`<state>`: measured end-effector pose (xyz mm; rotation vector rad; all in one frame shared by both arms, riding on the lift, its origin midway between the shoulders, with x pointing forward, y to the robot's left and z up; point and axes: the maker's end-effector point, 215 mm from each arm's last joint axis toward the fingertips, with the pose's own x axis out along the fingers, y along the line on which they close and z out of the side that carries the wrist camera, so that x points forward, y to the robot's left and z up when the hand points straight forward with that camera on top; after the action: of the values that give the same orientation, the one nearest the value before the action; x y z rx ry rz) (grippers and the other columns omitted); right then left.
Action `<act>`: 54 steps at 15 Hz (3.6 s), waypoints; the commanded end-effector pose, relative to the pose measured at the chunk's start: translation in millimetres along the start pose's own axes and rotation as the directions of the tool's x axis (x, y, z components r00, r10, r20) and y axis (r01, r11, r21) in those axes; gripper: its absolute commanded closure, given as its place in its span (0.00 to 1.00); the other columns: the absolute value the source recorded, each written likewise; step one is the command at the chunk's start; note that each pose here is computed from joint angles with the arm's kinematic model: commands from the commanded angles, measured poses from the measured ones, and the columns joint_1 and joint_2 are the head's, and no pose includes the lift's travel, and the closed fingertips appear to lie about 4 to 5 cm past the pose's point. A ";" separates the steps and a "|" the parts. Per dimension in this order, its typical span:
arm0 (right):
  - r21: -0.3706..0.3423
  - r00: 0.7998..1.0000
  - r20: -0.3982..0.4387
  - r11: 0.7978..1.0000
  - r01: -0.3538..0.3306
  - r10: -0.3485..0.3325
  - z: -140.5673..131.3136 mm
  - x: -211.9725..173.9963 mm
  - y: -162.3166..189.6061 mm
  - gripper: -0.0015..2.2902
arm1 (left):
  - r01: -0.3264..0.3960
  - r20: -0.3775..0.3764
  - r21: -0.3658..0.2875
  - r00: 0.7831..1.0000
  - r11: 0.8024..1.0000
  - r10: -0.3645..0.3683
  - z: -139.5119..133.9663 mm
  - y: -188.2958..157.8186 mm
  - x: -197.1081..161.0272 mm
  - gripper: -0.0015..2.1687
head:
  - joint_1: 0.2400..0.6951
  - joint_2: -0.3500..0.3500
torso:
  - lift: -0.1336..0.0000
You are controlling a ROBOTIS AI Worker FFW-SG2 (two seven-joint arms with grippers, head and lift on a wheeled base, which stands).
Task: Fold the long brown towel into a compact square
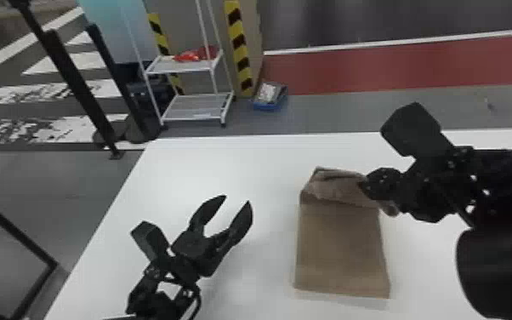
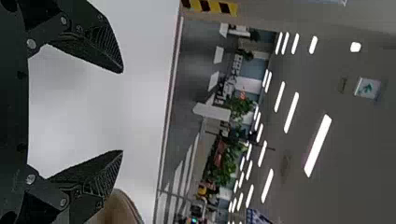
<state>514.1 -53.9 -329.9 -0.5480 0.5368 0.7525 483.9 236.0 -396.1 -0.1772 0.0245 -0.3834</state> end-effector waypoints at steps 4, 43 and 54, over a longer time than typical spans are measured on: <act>0.019 1.000 0.023 1.000 0.002 -0.003 8.2 1.9 -3.7 0.74 | 0.296 -0.070 0.069 0.954 0.953 -0.292 -21.8 -76.3 -3.6 0.99 | 1.00 0.74 | 0.06; -0.125 0.964 -0.138 0.961 -0.246 0.228 -48.4 -39.9 101.6 0.74 | 0.621 -0.441 0.009 0.706 0.784 -0.555 -97.4 -137.1 -27.7 0.99 | 1.00 0.62 | 0.06; -0.111 0.952 -0.166 0.955 -0.276 0.256 -60.2 -39.0 125.4 0.22 | 0.618 -0.434 0.013 0.712 0.786 -0.552 -95.0 -136.3 -26.4 0.99 | 1.00 0.65 | 0.06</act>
<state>383.0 -35.3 -383.0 -0.6742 0.7097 1.0122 403.4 105.8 -466.4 0.0661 0.3640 -1.0652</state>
